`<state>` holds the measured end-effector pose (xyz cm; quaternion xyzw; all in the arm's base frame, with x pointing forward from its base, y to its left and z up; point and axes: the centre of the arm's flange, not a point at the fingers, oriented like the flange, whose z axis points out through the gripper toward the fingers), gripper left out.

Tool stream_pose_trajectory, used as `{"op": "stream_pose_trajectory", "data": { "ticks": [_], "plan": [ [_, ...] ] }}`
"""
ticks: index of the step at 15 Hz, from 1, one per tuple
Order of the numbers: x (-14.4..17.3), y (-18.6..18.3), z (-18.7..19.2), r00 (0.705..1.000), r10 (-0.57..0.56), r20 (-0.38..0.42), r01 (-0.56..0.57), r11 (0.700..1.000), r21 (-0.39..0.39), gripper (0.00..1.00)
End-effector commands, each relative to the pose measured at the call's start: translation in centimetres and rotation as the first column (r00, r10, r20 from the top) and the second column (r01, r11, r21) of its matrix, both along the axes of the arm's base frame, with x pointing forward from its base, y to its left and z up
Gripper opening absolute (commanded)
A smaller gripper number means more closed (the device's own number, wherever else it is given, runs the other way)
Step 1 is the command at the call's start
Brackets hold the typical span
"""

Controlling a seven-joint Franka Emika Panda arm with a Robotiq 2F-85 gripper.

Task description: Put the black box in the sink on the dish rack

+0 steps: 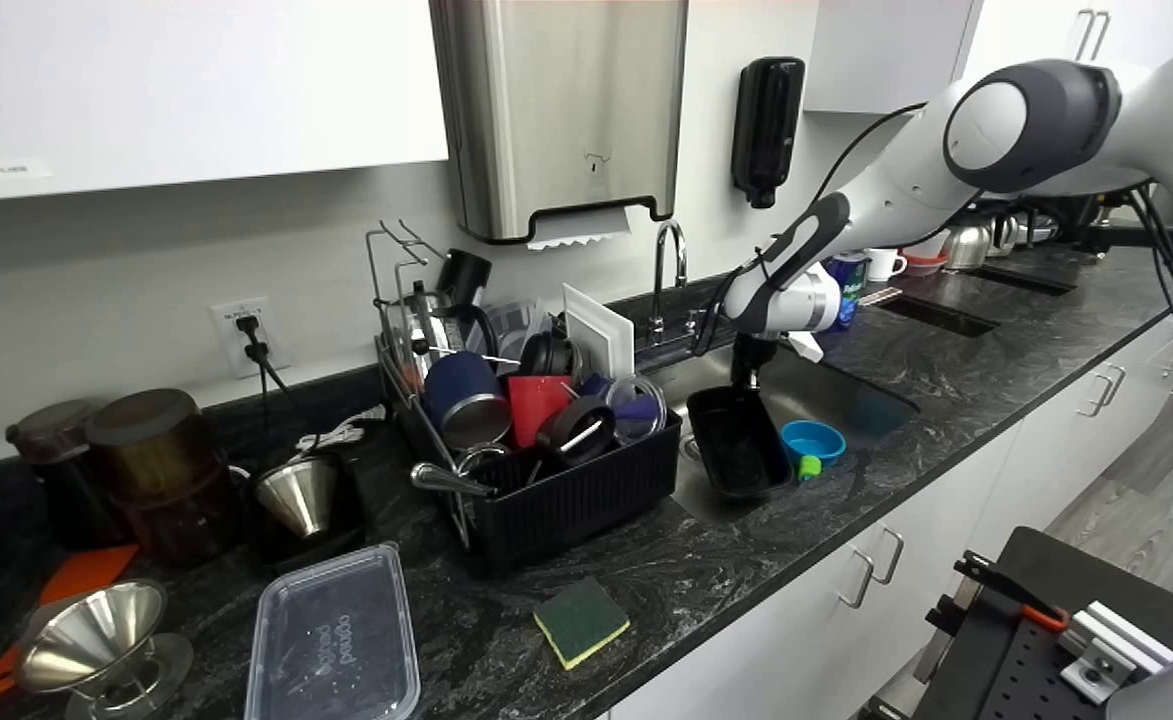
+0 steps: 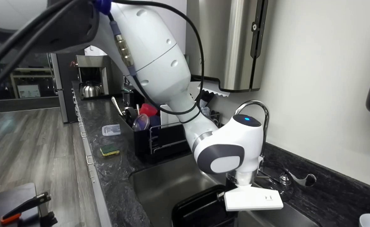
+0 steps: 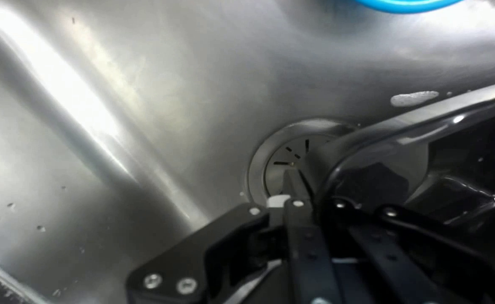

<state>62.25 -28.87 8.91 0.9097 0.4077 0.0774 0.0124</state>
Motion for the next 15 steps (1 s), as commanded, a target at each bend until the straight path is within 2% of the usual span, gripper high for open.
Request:
{"op": "stream_pose_trajectory", "data": {
  "ticks": [1, 9, 15],
  "plan": [
    [-2.3, 0.2, 2.8, 0.998, -0.002, 0.060, -0.001, 0.998, 0.055, 0.01],
    [-5.1, -0.3, 8.5, 0.985, 0.001, 0.173, -0.031, 0.985, 0.170, 0.01],
    [-7.5, -0.2, 12.1, 0.956, 0.062, 0.287, -0.136, 0.960, 0.244, 0.01]
  ]
}}
